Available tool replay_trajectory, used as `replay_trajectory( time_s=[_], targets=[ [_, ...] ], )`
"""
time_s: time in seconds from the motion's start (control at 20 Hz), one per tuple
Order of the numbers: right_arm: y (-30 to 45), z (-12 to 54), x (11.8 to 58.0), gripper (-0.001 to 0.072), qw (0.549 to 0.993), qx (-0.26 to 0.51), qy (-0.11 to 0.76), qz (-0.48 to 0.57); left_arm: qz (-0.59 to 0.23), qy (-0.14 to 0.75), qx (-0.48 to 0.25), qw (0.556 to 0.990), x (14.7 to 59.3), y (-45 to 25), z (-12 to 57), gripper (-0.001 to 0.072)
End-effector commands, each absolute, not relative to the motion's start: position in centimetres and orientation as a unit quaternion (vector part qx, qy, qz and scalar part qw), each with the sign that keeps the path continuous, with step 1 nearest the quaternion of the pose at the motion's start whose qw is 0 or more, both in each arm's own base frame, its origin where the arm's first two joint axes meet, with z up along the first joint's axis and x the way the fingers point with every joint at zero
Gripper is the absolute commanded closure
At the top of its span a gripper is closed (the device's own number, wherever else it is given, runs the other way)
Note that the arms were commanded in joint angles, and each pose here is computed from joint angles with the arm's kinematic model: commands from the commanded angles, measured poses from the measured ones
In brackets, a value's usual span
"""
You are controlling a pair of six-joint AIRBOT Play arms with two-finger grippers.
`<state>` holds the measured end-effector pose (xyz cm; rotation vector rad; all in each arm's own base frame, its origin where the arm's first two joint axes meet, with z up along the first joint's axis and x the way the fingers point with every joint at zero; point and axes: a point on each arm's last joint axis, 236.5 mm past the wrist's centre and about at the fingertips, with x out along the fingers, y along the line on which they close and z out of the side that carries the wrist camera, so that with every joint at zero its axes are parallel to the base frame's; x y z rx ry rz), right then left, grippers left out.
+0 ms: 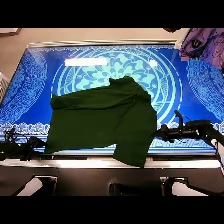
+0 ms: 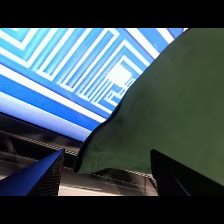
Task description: Fold the clothes and pants, and hang the long-sleeved shirts on hangers.
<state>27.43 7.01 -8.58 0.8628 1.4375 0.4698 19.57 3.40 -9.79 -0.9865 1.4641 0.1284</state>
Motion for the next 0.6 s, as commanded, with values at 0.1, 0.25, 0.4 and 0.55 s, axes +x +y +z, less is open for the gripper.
replay_trajectory(
  time_s=[0.1,0.25,0.4,0.55],
  targets=[
    [6.9,-7.5,27.8,0.0681,0.658,0.375,0.620,0.206,0.041,0.655,-0.437,0.615,18.9,2.6,-10.4,0.0119],
    [6.8,-7.0,28.1,0.0681,0.668,0.371,0.613,0.202,0.034,0.654,-0.438,0.616,19.0,2.4,-10.2,0.0342],
    [6.8,-6.9,28.1,0.0681,0.666,0.374,0.614,0.201,0.031,0.651,-0.438,0.619,19.2,2.3,-10.2,0.0462],
    [7.0,-6.8,27.9,0.0682,0.662,0.375,0.615,0.205,0.004,0.648,-0.430,0.628,19.8,1.4,-9.8,0.0692]
  ],
)
